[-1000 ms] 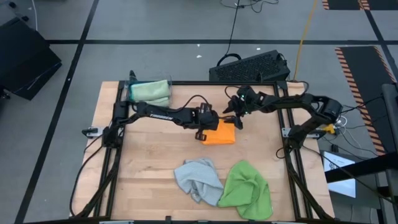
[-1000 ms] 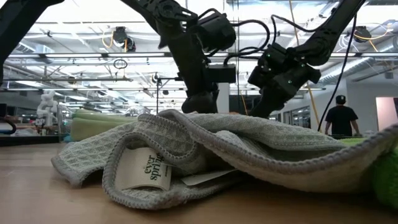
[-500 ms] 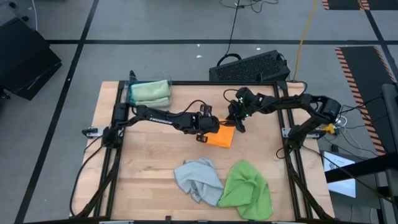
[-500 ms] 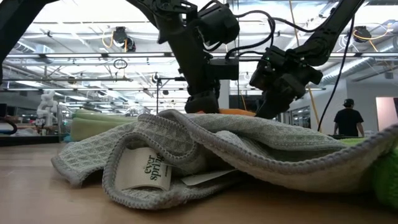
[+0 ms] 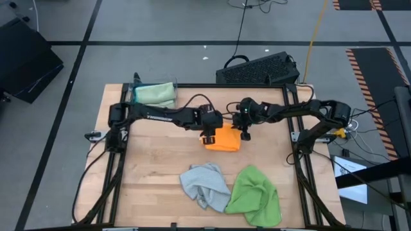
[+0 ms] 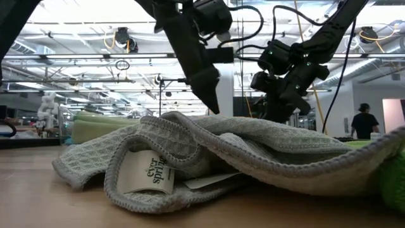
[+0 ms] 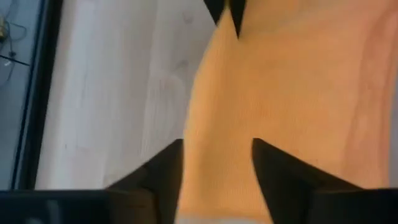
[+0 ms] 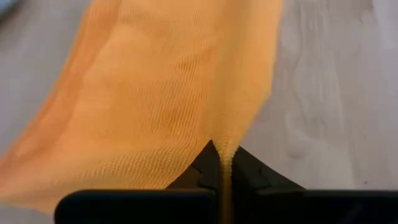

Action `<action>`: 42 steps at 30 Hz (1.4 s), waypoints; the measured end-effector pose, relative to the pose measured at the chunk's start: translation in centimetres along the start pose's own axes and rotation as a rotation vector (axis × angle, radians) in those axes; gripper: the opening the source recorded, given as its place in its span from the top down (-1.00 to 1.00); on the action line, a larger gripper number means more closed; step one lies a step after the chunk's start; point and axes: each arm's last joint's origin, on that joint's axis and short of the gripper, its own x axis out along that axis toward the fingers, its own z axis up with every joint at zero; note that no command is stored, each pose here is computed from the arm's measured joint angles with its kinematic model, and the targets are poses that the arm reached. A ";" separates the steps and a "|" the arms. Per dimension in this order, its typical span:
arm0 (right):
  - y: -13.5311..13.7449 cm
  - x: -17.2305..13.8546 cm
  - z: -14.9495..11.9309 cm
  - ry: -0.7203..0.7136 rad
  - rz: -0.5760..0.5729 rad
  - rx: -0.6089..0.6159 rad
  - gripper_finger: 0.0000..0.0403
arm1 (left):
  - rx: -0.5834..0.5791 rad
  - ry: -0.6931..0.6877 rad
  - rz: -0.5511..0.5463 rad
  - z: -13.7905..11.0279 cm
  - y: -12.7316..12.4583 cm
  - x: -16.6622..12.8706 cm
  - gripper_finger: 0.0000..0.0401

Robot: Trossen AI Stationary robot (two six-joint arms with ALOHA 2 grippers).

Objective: Fold microfiber towels
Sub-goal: Stack the orange microfiber cloth on top of the light green microfiber cloth

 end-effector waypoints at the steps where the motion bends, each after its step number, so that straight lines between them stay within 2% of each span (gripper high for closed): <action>1: 0.1 0.1 0.1 0.011 -0.018 -0.009 0.98 | 0.006 0.011 -0.007 -0.2 0.3 0.0 -0.05; 4: 0.4 0.2 0.2 0.034 -0.057 -0.029 0.98 | -0.028 0.024 -0.073 -0.7 2.0 0.3 -0.25; 8: 0.8 0.3 0.3 0.045 -0.062 -0.051 0.99 | -0.075 0.042 -0.142 -2.4 4.2 2.1 -0.38; 13: 1.1 0.4 0.5 0.046 -0.090 -0.085 0.99 | -0.093 -0.050 -0.292 -4.0 5.3 3.9 -0.35; 17: 1.3 0.5 0.8 0.035 -0.100 -0.121 0.99 | -0.067 -0.082 -0.328 -5.4 5.3 4.9 -0.20; 20: 1.4 0.5 1.0 0.017 -0.103 -0.140 1.00 | -0.026 -0.081 -0.299 -5.9 4.7 5.3 0.06; 26: 1.4 0.4 1.4 -0.008 -0.113 -0.182 1.00 | 0.042 -0.052 -0.234 -5.3 2.6 4.7 0.88; 30: 1.5 0.1 1.6 -0.024 -0.115 -0.188 1.00 | 0.025 -0.048 -0.182 -4.6 1.2 2.8 0.90; 36: 2.1 -0.8 2.6 -0.083 -0.130 -0.201 0.99 | 0.021 -0.018 -0.014 -4.0 -0.7 0.5 0.97; 40: 2.6 -1.6 3.3 -0.075 -0.239 -0.202 0.99 | -0.007 -0.002 0.119 -3.9 -1.7 0.1 0.92; 42: 3.1 -1.9 3.4 -0.061 -0.253 -0.215 0.99 | 0.008 -0.005 0.151 -3.8 -2.4 -0.2 0.91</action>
